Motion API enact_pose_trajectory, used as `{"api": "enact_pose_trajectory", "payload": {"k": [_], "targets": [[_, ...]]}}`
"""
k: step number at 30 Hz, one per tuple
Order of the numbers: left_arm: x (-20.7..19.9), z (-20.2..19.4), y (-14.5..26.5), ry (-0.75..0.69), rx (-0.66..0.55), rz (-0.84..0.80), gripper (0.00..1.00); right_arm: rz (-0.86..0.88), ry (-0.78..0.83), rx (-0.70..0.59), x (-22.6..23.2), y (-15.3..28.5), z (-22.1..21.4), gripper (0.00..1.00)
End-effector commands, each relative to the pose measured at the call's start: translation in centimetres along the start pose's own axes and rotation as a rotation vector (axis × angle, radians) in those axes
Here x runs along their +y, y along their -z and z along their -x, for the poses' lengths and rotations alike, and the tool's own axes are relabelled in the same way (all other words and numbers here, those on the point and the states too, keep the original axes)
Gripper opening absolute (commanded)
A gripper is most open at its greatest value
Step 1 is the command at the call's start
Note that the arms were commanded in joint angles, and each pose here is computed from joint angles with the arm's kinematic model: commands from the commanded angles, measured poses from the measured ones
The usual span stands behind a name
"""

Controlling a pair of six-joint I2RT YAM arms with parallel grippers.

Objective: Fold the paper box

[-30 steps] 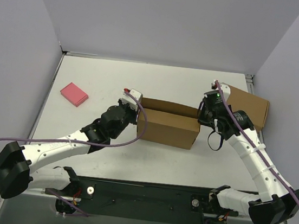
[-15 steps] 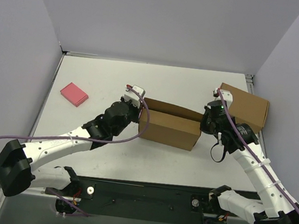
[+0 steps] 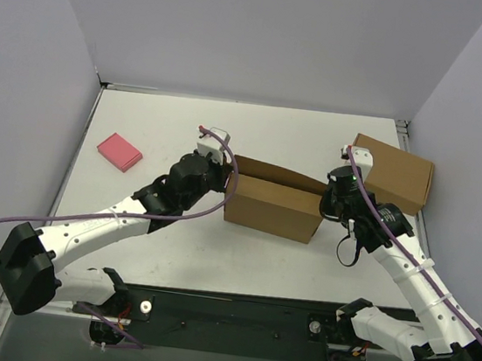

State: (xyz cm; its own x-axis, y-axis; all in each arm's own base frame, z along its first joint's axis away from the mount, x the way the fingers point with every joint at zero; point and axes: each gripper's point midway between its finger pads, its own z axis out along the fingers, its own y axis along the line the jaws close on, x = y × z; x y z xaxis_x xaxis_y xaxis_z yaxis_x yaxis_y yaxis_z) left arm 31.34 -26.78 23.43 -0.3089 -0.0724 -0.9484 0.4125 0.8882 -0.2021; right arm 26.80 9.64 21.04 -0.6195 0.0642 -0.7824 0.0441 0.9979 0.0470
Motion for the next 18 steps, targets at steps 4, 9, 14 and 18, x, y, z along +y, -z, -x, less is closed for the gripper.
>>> {"api": "enact_pose_trajectory", "payload": {"k": [4, 9, 14, 18], "targets": [[-3.0, -3.3, 0.3, 0.070, 0.117, -0.124, 0.00, 0.087, 0.018, 0.068, 2.1, -0.2, -2.1, 0.00], [-2.6, -4.2, 0.5, 0.081, 0.134, -0.111, 0.00, 0.089, 0.019, 0.072, 2.2, -0.3, -2.1, 0.00], [-2.8, -5.4, 0.7, 0.098, 0.160, -0.114, 0.00, 0.092, 0.017, 0.068, 2.3, -0.3, -2.0, 0.00], [-2.4, -6.6, 1.0, 0.085, 0.186, -0.092, 0.00, 0.089, 0.015, 0.062, 2.2, -0.3, -1.9, 0.00]]}}
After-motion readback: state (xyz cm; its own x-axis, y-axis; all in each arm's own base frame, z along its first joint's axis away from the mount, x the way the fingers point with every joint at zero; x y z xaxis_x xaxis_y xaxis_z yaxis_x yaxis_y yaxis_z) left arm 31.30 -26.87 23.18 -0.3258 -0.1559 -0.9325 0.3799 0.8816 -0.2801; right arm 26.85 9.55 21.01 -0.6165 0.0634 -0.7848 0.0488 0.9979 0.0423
